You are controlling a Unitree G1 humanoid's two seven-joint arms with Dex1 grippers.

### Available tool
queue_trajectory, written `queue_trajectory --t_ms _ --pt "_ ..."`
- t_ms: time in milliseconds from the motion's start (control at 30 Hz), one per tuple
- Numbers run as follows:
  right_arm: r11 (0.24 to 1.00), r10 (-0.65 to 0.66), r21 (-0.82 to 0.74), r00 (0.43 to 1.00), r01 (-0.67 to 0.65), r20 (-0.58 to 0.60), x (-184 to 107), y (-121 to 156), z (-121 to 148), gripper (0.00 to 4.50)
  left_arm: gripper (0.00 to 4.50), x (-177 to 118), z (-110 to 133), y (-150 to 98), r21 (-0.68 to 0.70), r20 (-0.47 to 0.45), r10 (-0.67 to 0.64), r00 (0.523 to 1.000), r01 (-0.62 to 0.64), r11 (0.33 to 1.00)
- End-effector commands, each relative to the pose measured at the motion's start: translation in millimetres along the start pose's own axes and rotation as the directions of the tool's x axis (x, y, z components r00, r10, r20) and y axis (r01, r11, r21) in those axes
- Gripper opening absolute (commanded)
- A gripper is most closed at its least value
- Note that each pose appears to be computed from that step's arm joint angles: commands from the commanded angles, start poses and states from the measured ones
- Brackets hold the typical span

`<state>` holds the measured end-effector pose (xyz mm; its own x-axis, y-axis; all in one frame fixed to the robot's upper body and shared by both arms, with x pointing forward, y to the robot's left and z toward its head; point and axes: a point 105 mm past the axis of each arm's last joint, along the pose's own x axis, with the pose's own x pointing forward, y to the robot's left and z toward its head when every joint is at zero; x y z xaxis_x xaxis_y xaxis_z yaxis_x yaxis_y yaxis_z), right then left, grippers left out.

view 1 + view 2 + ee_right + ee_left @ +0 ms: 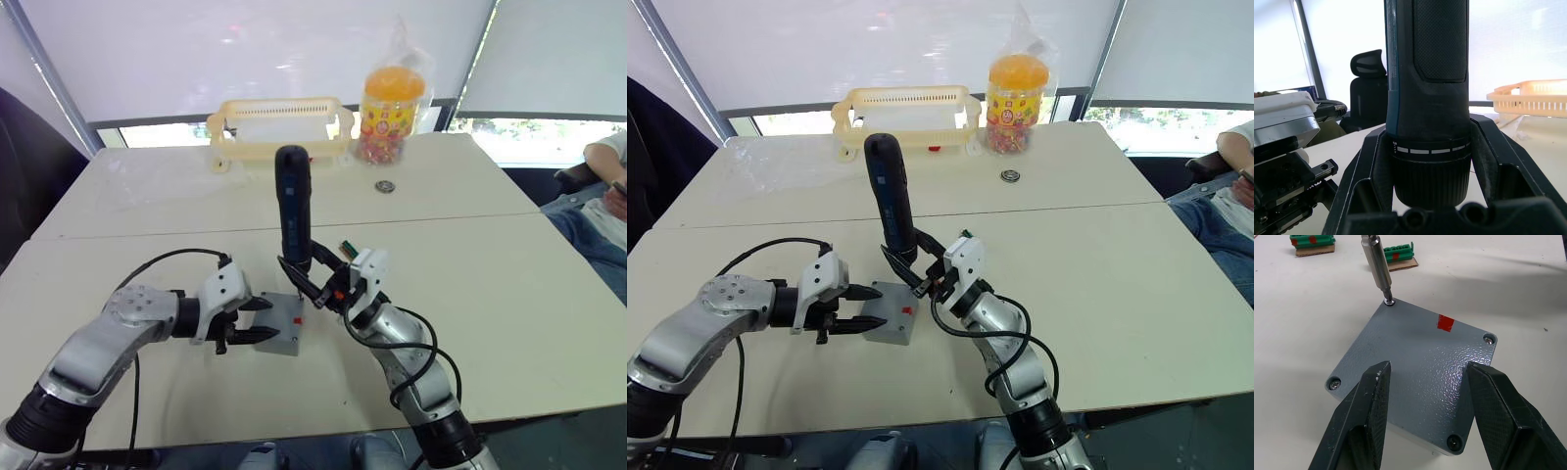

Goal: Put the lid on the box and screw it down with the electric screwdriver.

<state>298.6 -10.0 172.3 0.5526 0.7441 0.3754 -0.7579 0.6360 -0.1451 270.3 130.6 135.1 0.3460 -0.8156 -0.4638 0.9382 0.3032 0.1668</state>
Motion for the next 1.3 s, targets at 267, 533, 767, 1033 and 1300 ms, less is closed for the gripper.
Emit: queue_trajectory --t_ms 267,533,767,1033,1300 --pt "1.0 -0.002 0.002 0.998 0.002 -0.07 -6.4 -2.6 -18.7 1.79 2.47 1.8 -17.4 -3.8 -0.037 -0.065 -0.01 0.998 0.007 0.999" --pt "1.0 0.025 -0.015 0.993 -0.027 -0.112 -10.0 -0.7 -27.3 1.79 2.47 0.1 -19.1 -5.2 -0.038 -0.076 -0.013 0.997 0.01 0.999" --pt "0.999 0.037 -0.012 0.989 -0.039 -0.145 -13.2 -0.7 -34.2 1.79 2.47 -1.3 -20.0 -5.1 -0.037 -0.079 -0.008 0.997 0.005 0.999" --pt "0.999 0.043 0.003 0.983 -0.043 -0.181 -17.5 -0.1 -42.1 1.79 2.47 -0.1 -20.9 -6.0 -0.035 -0.081 -0.01 0.997 0.007 0.999" --pt "0.998 0.06 0.013 0.978 -0.058 -0.202 -21.1 3.3 -47.1 1.79 2.47 0.7 -28.3 -9.7 -0.046 -0.089 -0.014 0.996 0.01 0.999"
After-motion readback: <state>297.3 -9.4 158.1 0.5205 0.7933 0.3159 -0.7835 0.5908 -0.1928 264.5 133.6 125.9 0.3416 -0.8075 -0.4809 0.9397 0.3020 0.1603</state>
